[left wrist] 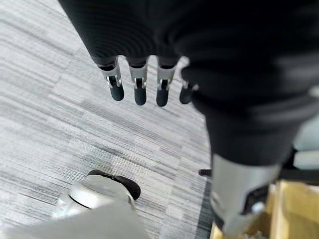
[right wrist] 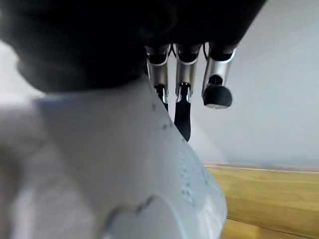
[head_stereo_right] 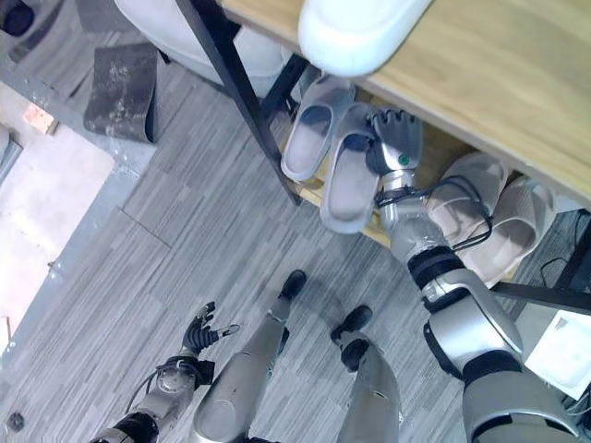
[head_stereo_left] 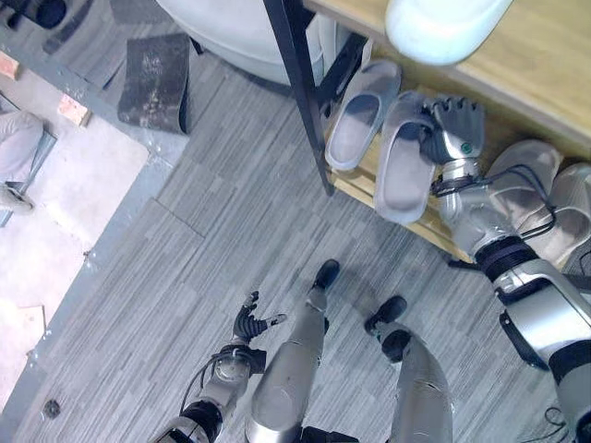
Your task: Arrange the slippers neatly on the shoe rack.
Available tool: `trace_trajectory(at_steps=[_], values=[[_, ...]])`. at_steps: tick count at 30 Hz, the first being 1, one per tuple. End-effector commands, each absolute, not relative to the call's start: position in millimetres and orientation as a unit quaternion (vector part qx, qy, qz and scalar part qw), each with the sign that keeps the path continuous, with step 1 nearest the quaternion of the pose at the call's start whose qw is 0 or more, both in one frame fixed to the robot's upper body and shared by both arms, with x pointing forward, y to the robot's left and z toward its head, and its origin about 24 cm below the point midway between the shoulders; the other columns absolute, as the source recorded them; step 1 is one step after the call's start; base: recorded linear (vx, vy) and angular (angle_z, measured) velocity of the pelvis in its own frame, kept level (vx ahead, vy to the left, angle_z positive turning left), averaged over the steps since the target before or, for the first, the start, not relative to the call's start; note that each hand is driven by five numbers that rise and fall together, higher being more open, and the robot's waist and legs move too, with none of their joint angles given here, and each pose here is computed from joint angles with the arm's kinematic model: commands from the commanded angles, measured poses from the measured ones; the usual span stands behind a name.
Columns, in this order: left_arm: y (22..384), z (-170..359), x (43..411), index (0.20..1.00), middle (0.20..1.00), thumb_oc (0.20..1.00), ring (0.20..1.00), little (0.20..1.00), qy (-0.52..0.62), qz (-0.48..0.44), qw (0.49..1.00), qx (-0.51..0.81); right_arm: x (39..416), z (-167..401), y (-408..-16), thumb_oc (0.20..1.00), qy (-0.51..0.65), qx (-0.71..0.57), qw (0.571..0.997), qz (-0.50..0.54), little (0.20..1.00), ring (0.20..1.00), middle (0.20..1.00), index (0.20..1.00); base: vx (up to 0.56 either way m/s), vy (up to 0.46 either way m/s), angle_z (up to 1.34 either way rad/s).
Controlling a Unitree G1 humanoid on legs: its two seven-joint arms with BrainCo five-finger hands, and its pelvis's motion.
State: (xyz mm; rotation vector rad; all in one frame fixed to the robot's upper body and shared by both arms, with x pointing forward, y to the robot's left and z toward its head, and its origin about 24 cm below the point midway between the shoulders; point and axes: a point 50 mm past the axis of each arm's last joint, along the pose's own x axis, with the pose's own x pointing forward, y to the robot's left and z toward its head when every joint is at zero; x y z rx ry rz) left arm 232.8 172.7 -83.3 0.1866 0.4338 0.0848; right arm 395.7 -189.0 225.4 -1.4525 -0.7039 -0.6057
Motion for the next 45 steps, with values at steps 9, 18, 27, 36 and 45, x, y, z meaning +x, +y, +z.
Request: trace_trajectory(at_steps=[9,18,27,36,45], values=[[131.8,-37.2,257.8,1.000,1.000,1.000,1.000,1.000,0.096,-0.001,0.995,0.017,403.2,247.3,-216.4,0.200,-0.273,-0.639,0.638,-0.332,0.200,0.200,0.200,0.200,0.01,0.030,0.04],[152.8,-49.9,221.3,1.000,1.000,1.000,1.000,1.000,0.122,-0.033,0.991,0.031,395.8,243.8,-266.8,0.200,-0.184,-0.654,0.627,-0.381,0.200,0.200,0.200,0.200,0.03,0.022,0.08],[150.1,-33.1,224.1,1.000,1.000,1.000,1.000,1.000,0.096,-0.054,0.994,0.015,391.1,259.5,-293.1,1.000,-0.104,-0.623,0.651,-0.422,1.000,1.000,1.000,1.000,0.02,-0.009,0.10],[143.2,-26.0,234.6,1.000,1.000,1.000,1.000,1.000,0.081,-0.056,0.995,0.013,396.9,287.0,-266.2,1.000,-0.189,-0.533,0.706,-0.427,1.000,1.000,1.000,1.000,0.00,0.000,0.00],[133.4,15.0,257.8,1.000,1.000,1.000,1.000,1.000,0.000,-0.058,0.998,-0.001,397.2,286.3,-185.3,1.000,-0.310,-0.099,0.897,-0.299,1.000,1.000,1.000,1.000,0.00,0.016,-0.11]])
